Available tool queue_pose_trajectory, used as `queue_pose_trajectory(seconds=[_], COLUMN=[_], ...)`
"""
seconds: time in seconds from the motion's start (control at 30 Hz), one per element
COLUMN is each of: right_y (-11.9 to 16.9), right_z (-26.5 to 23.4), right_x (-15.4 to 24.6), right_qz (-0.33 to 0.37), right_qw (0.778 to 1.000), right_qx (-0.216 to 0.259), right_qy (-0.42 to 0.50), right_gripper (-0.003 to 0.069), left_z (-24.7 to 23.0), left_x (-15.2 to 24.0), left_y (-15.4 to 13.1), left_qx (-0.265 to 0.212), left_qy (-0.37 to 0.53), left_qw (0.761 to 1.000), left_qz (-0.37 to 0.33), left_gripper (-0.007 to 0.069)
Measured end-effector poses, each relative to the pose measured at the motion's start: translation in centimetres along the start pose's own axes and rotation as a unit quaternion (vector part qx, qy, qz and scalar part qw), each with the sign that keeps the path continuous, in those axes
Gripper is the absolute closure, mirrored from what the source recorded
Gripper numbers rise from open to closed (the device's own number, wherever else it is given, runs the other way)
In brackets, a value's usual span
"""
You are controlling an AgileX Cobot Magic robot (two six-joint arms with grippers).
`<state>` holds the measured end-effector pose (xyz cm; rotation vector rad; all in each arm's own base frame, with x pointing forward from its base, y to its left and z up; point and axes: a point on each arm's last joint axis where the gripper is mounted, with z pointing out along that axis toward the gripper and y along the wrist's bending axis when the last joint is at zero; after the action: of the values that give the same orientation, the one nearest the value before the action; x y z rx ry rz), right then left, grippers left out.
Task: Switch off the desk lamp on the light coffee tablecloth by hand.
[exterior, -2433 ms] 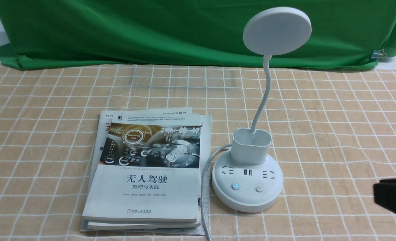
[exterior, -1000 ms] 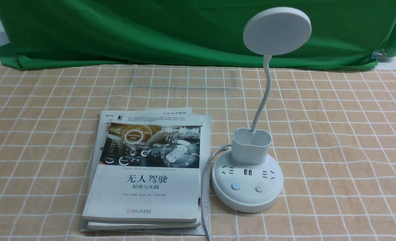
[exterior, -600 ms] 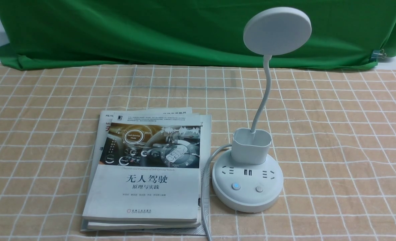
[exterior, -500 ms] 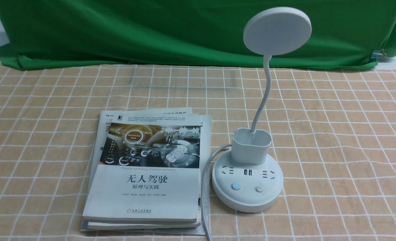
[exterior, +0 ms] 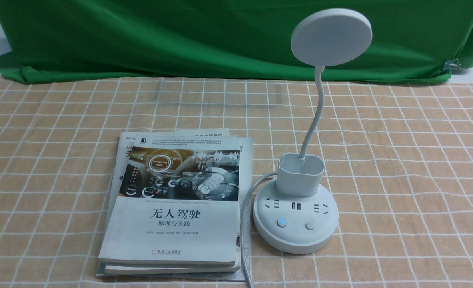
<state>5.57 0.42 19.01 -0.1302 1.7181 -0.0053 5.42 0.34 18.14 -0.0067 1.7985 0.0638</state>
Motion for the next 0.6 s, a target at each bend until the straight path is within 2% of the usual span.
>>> queue_pose_trajectory(seconds=[0.6], right_y=[0.00], right_z=[0.00], right_x=[0.00], right_qz=[0.000], right_qw=[1.000], right_qx=[0.000], right_qy=[0.000], right_gripper=[0.0519], left_z=[0.00], left_x=[0.00], left_y=[0.00], left_qx=[0.000], left_qy=[0.000], left_qw=[1.000], left_qz=[0.000], left_gripper=[0.0620])
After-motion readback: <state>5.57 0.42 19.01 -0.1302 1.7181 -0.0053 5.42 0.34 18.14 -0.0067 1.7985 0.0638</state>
